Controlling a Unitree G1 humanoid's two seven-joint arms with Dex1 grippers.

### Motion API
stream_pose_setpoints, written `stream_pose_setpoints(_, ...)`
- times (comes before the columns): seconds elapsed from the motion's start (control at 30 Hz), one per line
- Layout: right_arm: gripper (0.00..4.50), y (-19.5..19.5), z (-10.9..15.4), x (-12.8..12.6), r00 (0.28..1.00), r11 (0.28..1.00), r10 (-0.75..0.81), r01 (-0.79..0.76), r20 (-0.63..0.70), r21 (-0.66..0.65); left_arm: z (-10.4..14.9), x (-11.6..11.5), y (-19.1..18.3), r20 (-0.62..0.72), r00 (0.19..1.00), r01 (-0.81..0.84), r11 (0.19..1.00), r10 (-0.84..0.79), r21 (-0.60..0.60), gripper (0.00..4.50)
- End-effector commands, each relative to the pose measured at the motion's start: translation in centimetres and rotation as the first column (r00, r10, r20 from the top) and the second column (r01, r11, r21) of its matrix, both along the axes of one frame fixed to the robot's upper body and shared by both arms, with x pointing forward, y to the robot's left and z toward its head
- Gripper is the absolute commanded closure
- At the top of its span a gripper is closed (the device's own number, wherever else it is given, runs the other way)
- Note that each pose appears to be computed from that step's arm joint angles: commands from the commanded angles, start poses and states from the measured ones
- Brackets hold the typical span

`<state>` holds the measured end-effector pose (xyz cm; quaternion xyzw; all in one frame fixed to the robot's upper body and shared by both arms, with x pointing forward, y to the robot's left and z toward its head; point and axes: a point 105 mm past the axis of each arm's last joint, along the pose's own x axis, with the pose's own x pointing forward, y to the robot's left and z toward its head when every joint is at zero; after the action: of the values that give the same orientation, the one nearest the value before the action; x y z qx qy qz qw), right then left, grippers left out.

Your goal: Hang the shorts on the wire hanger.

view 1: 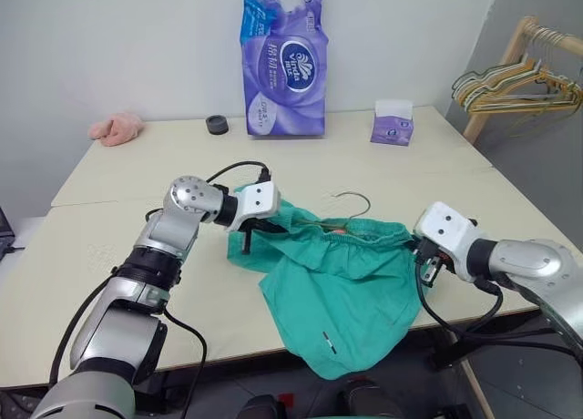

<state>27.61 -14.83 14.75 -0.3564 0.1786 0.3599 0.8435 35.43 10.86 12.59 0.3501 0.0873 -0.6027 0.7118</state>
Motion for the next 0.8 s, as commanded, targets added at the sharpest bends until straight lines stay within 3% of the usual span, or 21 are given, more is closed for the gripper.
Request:
stream_pose_setpoints(0.03,4.47,0.9,1.0,0.2,0.997,0.997,0.064,-0.062,0.043,-0.043,0.7,0.0,-1.0,0.056,0.998,-0.01,1.0,0.011,-0.03,4.5)
stream_pose_setpoints(0.23,4.47,2.0,0.7,-0.2,0.993,0.992,0.119,-0.118,0.021,-0.041,0.1,-0.3,-1.1,0.05,0.999,-0.021,0.999,0.023,-0.037,4.5)
stream_pose_setpoints(0.53,1.6,0.5,1.9,-2.2,0.989,0.993,0.12,-0.12,-0.086,0.009,-0.3,-0.4,-0.7,0.052,0.998,-0.026,0.999,0.027,-0.022,4.5)
stream_pose_setpoints(0.7,1.6,-2.4,-0.3,-1.9,0.987,1.0,0.008,-0.011,-0.161,-0.022,-0.4,-0.4,-0.9,0.055,0.998,-0.015,1.0,0.017,-0.025,4.5)
stream_pose_setpoints(0.8,1.6,-3.1,-1.6,-0.8,0.976,0.998,-0.055,0.063,-0.209,0.029,-0.3,-0.5,-1.1,0.059,0.998,-0.007,1.0,0.009,-0.026,4.5)
